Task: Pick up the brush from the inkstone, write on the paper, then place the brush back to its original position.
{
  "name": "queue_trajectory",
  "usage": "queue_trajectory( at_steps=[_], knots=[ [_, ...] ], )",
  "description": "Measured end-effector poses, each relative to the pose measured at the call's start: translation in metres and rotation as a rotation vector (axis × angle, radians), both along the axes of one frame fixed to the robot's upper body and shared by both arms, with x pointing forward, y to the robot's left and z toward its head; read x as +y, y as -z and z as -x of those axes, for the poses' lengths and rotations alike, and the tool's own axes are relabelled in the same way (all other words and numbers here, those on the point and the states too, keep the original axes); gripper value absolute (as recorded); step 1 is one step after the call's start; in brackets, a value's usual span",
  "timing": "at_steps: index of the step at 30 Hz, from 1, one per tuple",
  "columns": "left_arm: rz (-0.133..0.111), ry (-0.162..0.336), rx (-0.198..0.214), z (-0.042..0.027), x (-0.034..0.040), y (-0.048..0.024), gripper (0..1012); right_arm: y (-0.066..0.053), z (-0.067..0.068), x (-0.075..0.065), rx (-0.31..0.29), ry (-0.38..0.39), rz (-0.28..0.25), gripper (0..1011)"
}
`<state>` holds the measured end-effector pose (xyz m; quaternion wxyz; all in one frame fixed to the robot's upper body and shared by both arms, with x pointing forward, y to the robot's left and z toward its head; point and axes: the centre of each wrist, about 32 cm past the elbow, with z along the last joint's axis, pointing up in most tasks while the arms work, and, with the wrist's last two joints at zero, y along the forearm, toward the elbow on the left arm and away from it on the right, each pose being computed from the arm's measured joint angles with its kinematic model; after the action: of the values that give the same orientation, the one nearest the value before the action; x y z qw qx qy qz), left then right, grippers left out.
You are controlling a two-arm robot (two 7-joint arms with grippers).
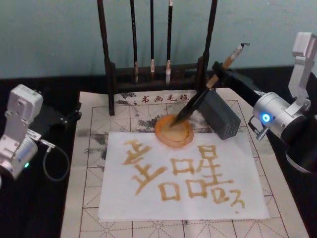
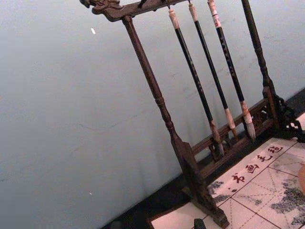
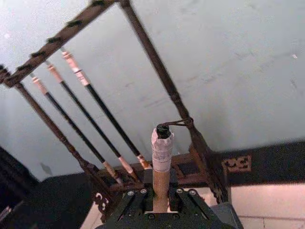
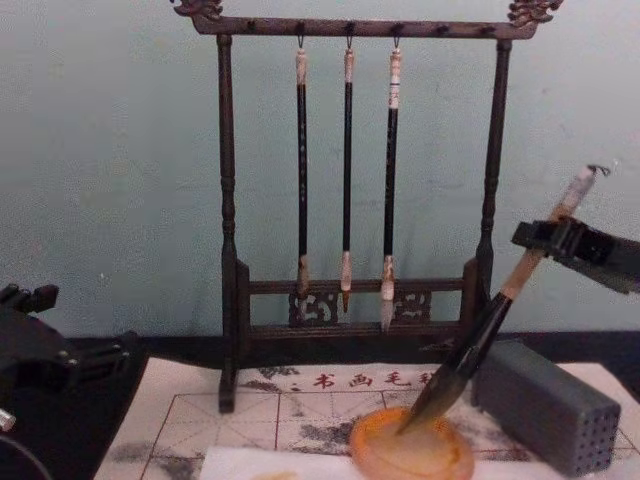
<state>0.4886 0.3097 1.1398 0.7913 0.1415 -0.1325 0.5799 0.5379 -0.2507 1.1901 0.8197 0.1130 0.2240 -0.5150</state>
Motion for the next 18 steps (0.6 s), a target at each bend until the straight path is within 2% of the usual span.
queue_trajectory(
  at_steps=[2,3,11,18],
  knots=[
    [0.000,0.000,0.000,0.0000,0.0000,0.0000,1001,-0.003,0.002,0.002,-0.036,-0.014,0.049,198],
    [0.000,0.000,0.000,0.0000,0.0000,0.0000,1001,-0.003,0.002,0.002,-0.036,-0.014,0.049,198],
    [0.000,0.000,0.000,0.0000,0.0000,0.0000,1001,-0.010,0.007,0.004,-0.105,-0.043,0.144,198],
    [0.000,0.000,0.000,0.0000,0.0000,0.0000,1001,-0.010,0.013,0.003,-0.137,-0.055,0.202,198]
  ],
)
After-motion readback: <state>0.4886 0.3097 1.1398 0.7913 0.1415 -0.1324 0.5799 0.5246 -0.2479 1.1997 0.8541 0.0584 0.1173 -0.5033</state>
